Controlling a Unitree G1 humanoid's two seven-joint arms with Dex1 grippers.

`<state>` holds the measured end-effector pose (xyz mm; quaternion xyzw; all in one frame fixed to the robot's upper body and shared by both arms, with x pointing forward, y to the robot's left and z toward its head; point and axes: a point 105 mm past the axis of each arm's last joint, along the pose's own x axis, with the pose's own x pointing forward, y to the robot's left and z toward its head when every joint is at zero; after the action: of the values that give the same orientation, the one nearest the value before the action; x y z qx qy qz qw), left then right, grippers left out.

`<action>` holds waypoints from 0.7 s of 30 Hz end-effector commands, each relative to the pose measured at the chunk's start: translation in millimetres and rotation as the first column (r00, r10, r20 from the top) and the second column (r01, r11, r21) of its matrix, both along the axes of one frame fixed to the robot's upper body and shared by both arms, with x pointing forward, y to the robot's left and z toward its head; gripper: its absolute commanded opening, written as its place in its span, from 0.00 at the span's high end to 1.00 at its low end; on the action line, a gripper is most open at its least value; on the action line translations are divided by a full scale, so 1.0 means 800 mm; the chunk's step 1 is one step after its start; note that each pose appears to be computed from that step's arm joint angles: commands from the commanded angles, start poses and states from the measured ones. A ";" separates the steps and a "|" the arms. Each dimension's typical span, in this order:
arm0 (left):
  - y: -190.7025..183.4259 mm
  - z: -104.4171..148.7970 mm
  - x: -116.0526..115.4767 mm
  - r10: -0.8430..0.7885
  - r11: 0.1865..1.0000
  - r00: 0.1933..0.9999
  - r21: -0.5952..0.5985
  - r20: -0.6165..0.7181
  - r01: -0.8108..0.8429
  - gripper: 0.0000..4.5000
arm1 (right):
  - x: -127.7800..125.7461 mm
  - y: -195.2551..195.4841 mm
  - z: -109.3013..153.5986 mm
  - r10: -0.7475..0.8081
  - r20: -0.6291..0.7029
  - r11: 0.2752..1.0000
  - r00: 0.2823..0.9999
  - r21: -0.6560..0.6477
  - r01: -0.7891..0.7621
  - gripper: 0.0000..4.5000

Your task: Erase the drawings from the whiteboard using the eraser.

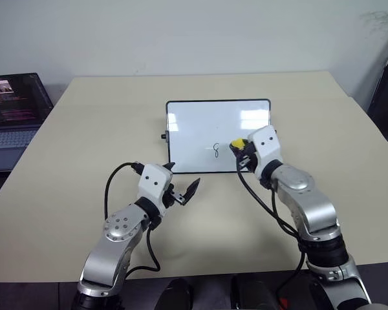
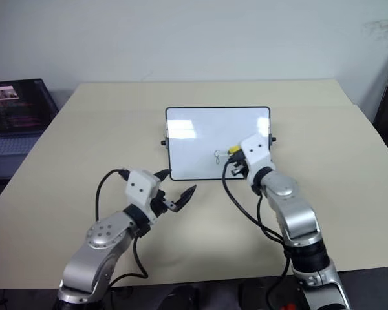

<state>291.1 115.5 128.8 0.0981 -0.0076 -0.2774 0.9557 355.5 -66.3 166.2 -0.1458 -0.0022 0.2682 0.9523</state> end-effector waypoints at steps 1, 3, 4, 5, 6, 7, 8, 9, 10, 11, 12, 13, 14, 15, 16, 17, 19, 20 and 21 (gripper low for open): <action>-0.001 0.009 0.000 -0.015 1.000 0.999 -0.001 0.039 0.015 0.00 | 0.002 0.028 0.026 0.082 0.125 0.996 0.989 -0.033 -0.079 0.75; -0.002 0.008 0.000 -0.019 1.000 0.999 0.000 0.039 0.019 0.00 | 0.007 0.042 0.026 0.116 0.144 0.992 0.983 -0.059 -0.108 0.75; -0.002 0.008 0.000 -0.020 1.000 0.999 0.001 0.040 0.020 0.00 | 0.009 0.047 0.025 0.131 0.150 0.990 0.980 -0.068 -0.122 0.75; -0.002 0.009 -0.001 -0.019 1.000 0.999 0.002 0.042 0.019 0.00 | 0.011 0.053 0.025 0.151 0.164 0.986 0.975 -0.090 -0.138 0.75; -0.001 0.009 -0.001 -0.018 1.000 0.999 0.003 0.043 0.018 0.00 | 0.013 0.059 0.026 0.171 0.177 0.982 0.969 -0.112 -0.152 0.75; -0.001 0.010 -0.001 -0.016 1.000 0.999 0.004 0.044 0.016 0.00 | 0.016 0.063 0.025 0.183 0.184 0.978 0.966 -0.129 -0.161 0.75; 0.000 0.010 -0.001 -0.014 1.000 0.999 0.005 0.044 0.014 0.00 | 0.019 0.065 0.024 0.187 0.186 0.977 0.965 -0.140 -0.162 0.75; 0.000 0.010 -0.001 -0.013 1.000 0.999 0.006 0.045 0.013 0.00 | 0.021 0.066 0.024 0.187 0.187 0.976 0.964 -0.144 -0.161 0.75; 0.000 0.010 -0.002 -0.011 1.000 0.999 0.006 0.045 0.011 0.00 | 0.025 0.067 0.022 0.185 0.182 0.976 0.966 -0.151 -0.159 0.75; 0.000 0.010 -0.002 -0.008 1.000 0.999 0.008 0.046 0.008 0.00 | 0.029 0.069 0.018 0.186 0.172 0.974 0.967 -0.165 -0.157 0.75; 0.000 0.010 -0.002 -0.007 1.000 0.999 0.009 0.046 0.006 0.00 | 0.031 0.070 0.016 0.187 0.165 0.972 0.968 -0.175 -0.158 0.75; 0.000 0.011 -0.004 -0.005 1.000 0.999 0.010 0.048 0.005 0.00 | 0.038 0.070 0.010 0.175 0.151 0.967 0.973 -0.213 -0.141 0.75; -0.001 0.011 -0.005 -0.004 1.000 0.999 0.010 0.050 0.003 0.00 | 0.043 0.070 0.007 0.166 0.144 0.962 0.976 -0.240 -0.128 0.75; -0.001 0.012 -0.006 -0.002 1.000 0.999 0.010 0.051 0.002 0.00 | 0.048 0.068 0.004 0.149 0.136 0.960 0.979 -0.259 -0.110 0.75; -0.002 0.012 -0.006 -0.002 1.000 0.999 0.011 0.052 0.001 0.00 | 0.051 0.066 0.000 0.137 0.120 0.958 0.983 -0.268 -0.101 0.75; -0.002 0.013 -0.006 -0.001 1.000 0.999 0.012 0.053 0.000 0.00 | 0.054 0.064 -0.004 0.128 0.106 0.958 0.986 -0.269 -0.096 0.75; -0.002 0.013 -0.006 0.001 1.000 0.999 0.013 0.054 -0.001 0.00 | 0.057 0.061 -0.008 0.113 0.091 0.959 0.989 -0.270 -0.085 0.75; -0.002 0.014 -0.006 0.002 1.000 0.998 0.013 0.056 -0.003 0.00 | 0.058 0.060 -0.010 0.107 0.087 0.959 0.991 -0.272 -0.080 0.75; -0.001 0.015 -0.006 0.004 1.000 0.998 0.012 0.057 -0.005 0.00 | 0.058 0.059 -0.012 0.104 0.081 0.958 0.991 -0.275 -0.078 0.75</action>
<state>290.0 118.0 123.3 0.1013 0.0012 -0.2694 0.9577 399.0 -18.8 146.6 -0.2871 -0.0057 0.3121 0.9056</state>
